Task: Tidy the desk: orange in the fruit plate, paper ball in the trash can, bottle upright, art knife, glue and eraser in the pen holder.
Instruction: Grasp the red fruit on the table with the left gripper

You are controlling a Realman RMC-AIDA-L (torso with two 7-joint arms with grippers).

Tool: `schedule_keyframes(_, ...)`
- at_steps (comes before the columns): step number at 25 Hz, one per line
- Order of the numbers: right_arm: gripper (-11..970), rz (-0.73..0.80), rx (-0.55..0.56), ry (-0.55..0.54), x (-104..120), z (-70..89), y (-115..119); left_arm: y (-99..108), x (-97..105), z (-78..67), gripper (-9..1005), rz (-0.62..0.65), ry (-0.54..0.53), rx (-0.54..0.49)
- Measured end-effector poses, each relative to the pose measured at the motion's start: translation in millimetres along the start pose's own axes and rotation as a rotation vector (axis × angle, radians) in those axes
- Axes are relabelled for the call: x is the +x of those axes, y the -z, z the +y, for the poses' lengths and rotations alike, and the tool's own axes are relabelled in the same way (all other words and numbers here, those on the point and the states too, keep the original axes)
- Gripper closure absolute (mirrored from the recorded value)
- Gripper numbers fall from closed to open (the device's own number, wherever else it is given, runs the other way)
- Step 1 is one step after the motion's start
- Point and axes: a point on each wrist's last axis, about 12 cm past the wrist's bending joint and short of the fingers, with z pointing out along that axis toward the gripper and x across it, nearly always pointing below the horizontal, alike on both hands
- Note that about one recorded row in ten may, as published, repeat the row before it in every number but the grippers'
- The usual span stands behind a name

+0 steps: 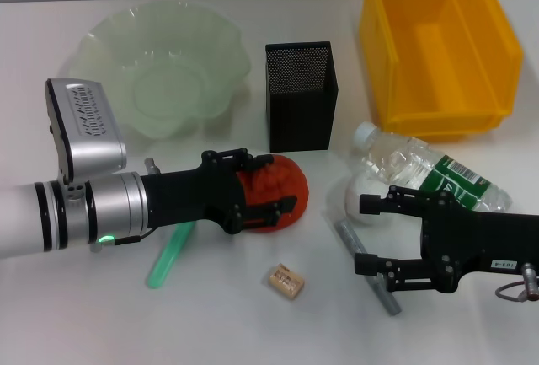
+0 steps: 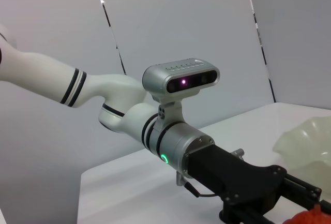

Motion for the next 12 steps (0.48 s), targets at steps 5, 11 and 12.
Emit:
schedule_keyframes(5, 130, 0.001, 0.000, 0.002, -0.5, -0.5, -0.4, 0.5, -1.7, 2.1, 280, -0.023, 0.015, -0.024)
schedule_keyframes(11, 130, 0.002, 0.001, 0.011, -0.5, -0.8, -0.5, 0.5, -2.6, 3.7, 296, -0.030, 0.019, -0.037)
schedule_keyframes(12, 130, 0.002, 0.003, 0.012, -0.4, -0.9, -0.5, 0.4, -2.6, 3.9, 310, -0.029, 0.018, -0.038)
